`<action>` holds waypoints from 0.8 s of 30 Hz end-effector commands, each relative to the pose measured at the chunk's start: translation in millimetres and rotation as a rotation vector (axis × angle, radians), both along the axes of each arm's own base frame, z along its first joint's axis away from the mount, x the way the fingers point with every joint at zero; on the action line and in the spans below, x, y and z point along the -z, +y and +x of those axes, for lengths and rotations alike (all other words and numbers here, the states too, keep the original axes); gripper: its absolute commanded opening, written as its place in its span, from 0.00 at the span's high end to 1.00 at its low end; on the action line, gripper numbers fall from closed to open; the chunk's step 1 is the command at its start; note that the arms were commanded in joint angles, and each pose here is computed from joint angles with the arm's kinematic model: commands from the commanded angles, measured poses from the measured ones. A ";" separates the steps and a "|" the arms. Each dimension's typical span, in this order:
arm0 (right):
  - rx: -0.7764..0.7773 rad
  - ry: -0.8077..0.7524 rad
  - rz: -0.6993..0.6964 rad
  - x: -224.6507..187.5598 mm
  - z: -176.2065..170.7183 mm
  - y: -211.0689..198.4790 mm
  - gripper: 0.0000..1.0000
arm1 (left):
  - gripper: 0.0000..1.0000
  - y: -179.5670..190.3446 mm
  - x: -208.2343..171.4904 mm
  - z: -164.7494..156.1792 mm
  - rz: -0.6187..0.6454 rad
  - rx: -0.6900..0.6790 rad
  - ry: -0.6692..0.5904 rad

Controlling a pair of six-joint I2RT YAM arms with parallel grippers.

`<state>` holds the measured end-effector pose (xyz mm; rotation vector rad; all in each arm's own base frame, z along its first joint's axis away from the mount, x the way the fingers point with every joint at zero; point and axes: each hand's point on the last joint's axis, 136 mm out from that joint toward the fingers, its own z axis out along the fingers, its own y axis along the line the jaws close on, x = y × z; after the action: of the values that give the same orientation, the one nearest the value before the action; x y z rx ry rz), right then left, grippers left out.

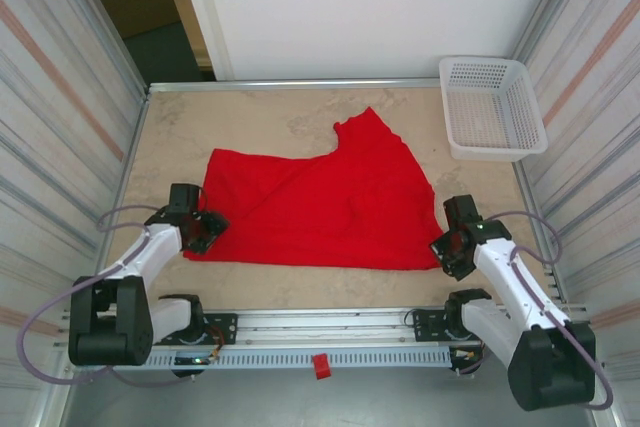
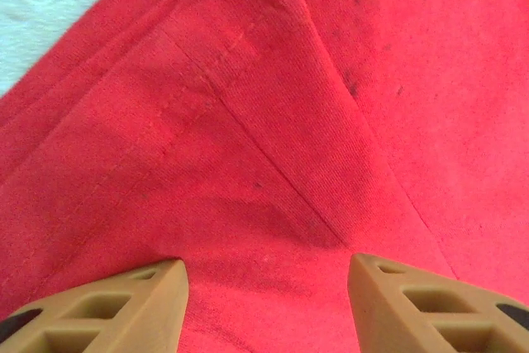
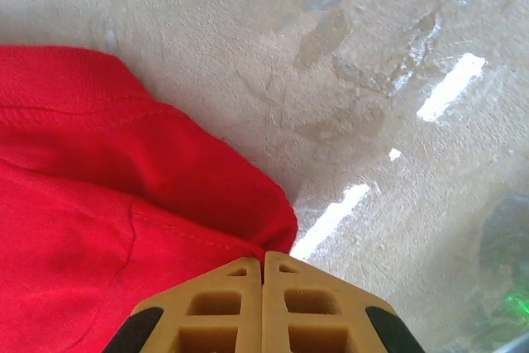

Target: Fold the inside-out t-shirt

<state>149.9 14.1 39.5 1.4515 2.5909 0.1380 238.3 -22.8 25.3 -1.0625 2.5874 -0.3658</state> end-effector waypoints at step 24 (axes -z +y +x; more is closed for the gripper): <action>-0.396 -0.248 0.153 -78.1 143.4 57.7 0.48 | 0.42 14.1 -90.2 169.5 0.259 0.472 -0.155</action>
<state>260.9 46.3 127.7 1.0932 2.5851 0.4219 390.5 1.0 119.7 -0.5488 2.5690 -0.1973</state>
